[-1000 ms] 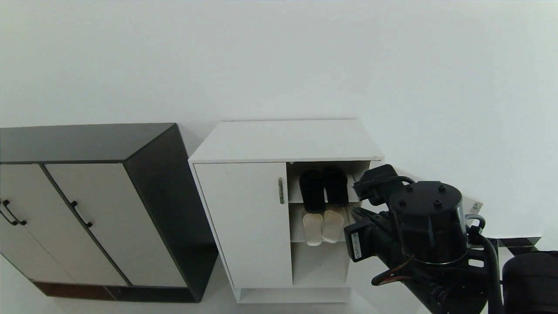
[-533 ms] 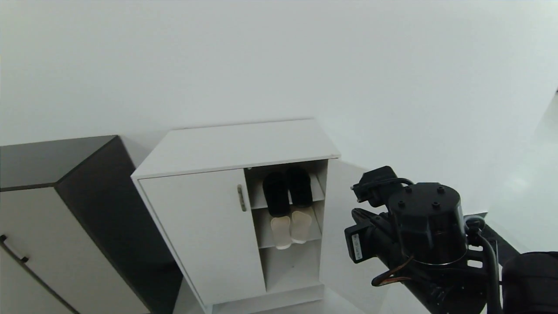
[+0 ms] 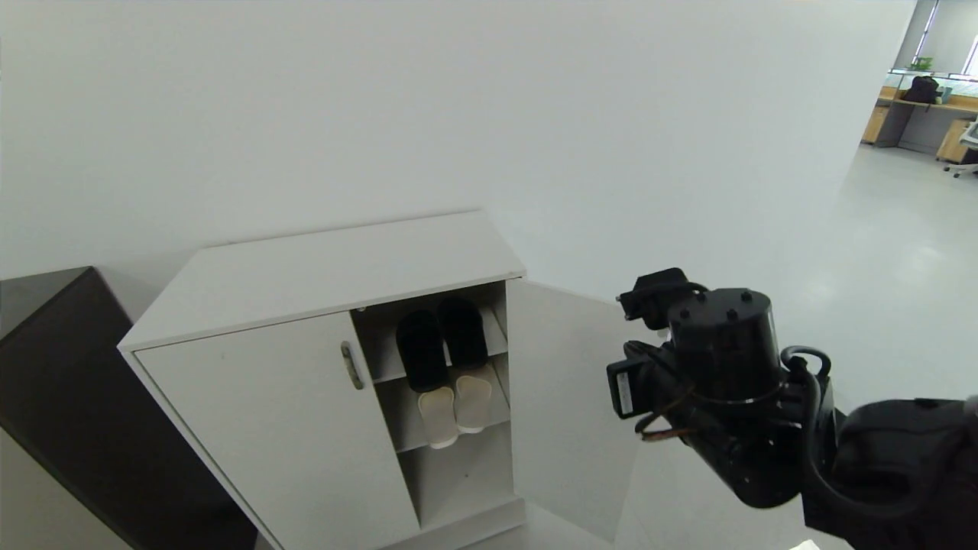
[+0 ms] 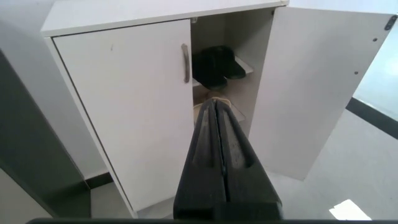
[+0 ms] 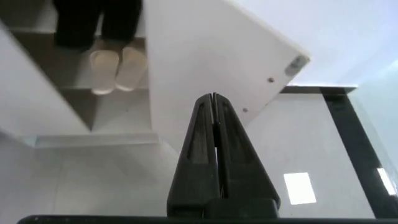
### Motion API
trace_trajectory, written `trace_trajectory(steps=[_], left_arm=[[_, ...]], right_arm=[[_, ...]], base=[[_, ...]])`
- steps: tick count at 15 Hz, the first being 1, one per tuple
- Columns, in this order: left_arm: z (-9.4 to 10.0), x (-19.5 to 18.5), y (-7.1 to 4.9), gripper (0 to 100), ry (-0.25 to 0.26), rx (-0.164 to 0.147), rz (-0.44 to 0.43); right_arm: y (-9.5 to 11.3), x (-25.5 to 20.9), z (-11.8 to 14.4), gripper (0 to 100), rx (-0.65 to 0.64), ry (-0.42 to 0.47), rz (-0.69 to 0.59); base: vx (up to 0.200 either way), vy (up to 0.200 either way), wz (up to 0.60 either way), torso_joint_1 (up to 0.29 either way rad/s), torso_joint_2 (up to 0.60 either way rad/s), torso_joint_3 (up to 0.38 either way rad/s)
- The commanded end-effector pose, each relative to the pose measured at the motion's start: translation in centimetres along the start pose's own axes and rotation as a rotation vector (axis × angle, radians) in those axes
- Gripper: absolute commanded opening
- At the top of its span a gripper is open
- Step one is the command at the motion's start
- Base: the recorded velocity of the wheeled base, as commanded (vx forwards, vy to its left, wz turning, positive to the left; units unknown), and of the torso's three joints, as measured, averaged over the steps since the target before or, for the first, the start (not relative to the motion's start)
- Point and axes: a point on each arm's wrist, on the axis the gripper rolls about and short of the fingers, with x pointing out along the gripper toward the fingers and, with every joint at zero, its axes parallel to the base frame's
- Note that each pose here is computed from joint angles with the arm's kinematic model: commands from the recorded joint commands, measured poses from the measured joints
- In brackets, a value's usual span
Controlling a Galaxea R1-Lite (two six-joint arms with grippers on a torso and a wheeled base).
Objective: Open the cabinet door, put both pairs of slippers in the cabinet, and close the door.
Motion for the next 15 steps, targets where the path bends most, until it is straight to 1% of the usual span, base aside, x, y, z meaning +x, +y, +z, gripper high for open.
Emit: trace_trajectory(steps=[1,4,5,7,9,12,15], left_arm=[[0.0,0.0,0.0,0,0.000,0.000,0.000],[0.0,0.0,0.0,0,0.000,0.001,-0.002],[0.0,0.0,0.0,0,0.000,0.001,-0.002],[0.0,0.0,0.0,0,0.000,0.001,-0.002],[0.0,0.0,0.0,0,0.000,0.001,-0.002],[0.0,0.0,0.0,0,0.000,0.001,-0.002],[0.0,0.0,0.0,0,0.000,0.001,-0.002]], right_arm=[[-0.8,4.3,-0.2,0,0.021,0.026,-0.087],[-1.8,7.5,0.0,0,0.056,0.058,-0.138],[-2.3,8.3,0.5,0,0.068,0.055,-0.132],[-3.3,10.2,1.8,0,0.087,0.053,-0.160],[-4.1,11.4,3.0,0,0.103,0.052,-0.125],[-4.2,13.1,4.1,0,0.127,0.016,-0.136],[-4.9,14.9,4.8,0,0.149,-0.013,-0.159]], base=[[0.000,0.000,0.00,0.000,0.00,0.000],[0.000,0.000,0.00,0.000,0.00,0.000],[0.000,0.000,0.00,0.000,0.00,0.000],[0.000,0.000,0.00,0.000,0.00,0.000],[0.000,0.000,0.00,0.000,0.00,0.000],[-0.200,0.000,0.00,0.004,0.01,0.004],[0.000,0.000,0.00,0.000,0.00,0.000]])
